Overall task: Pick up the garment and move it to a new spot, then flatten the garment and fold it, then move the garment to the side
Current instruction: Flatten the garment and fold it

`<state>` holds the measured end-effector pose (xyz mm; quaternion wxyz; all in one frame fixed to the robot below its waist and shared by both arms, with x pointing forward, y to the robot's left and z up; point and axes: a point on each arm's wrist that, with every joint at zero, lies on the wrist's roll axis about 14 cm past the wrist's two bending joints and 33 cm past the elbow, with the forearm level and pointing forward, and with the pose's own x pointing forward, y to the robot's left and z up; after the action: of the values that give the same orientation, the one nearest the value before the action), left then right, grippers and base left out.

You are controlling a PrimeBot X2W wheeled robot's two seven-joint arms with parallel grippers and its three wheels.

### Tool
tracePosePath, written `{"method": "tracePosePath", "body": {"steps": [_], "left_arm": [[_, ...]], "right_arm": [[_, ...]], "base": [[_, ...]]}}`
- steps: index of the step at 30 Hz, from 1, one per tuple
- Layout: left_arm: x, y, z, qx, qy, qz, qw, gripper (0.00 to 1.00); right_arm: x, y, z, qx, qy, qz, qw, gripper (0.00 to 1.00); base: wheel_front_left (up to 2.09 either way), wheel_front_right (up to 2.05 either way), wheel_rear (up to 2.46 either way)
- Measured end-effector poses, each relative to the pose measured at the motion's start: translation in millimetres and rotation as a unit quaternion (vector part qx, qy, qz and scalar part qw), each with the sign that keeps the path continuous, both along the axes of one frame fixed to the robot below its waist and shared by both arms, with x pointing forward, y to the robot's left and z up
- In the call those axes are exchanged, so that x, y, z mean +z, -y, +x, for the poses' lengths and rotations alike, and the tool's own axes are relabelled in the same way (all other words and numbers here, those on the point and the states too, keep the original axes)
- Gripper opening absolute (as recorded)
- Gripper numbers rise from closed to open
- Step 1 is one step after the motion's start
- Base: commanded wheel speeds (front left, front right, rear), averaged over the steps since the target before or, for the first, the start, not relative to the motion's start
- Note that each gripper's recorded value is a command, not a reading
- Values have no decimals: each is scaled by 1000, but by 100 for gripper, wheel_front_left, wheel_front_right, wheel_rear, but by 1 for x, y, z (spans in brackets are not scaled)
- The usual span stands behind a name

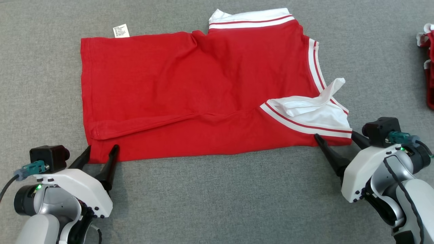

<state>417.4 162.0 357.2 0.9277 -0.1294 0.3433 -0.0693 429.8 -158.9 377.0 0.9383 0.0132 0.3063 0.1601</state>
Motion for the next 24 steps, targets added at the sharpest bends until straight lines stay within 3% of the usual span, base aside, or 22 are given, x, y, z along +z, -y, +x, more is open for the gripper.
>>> {"method": "tracePosePath", "body": {"steps": [1,2,3,4,6,15,24], "left_arm": [[0,0,1,-3,-2,3,1000,100],[-1,1,1,-7,-2,7,1000,45],[-1,1,2,-12,-3,12,1000,45],[-1,1,3,-19,-2,21,1000,0],[-1,1,5,-26,-1,28,999,0],[11,4,1,-34,13,29,999,0],[42,-4,-31,-49,28,24,998,0]], "right_arm": [[0,-1,0,4,-2,-3,1000,100],[0,-2,-1,6,-5,-2,1000,54],[-1,-3,-2,8,-8,-2,1000,54],[-1,-4,-3,10,-11,-2,1000,36],[0,-5,-3,14,-13,-5,1000,0],[16,1,-7,14,-3,-6,1000,0],[38,18,-28,14,1,-11,1000,0]], "base": [[0,0,0],[0,0,0],[0,0,0],[0,0,0],[0,0,0],[0,0,0],[0,0,0]]}}
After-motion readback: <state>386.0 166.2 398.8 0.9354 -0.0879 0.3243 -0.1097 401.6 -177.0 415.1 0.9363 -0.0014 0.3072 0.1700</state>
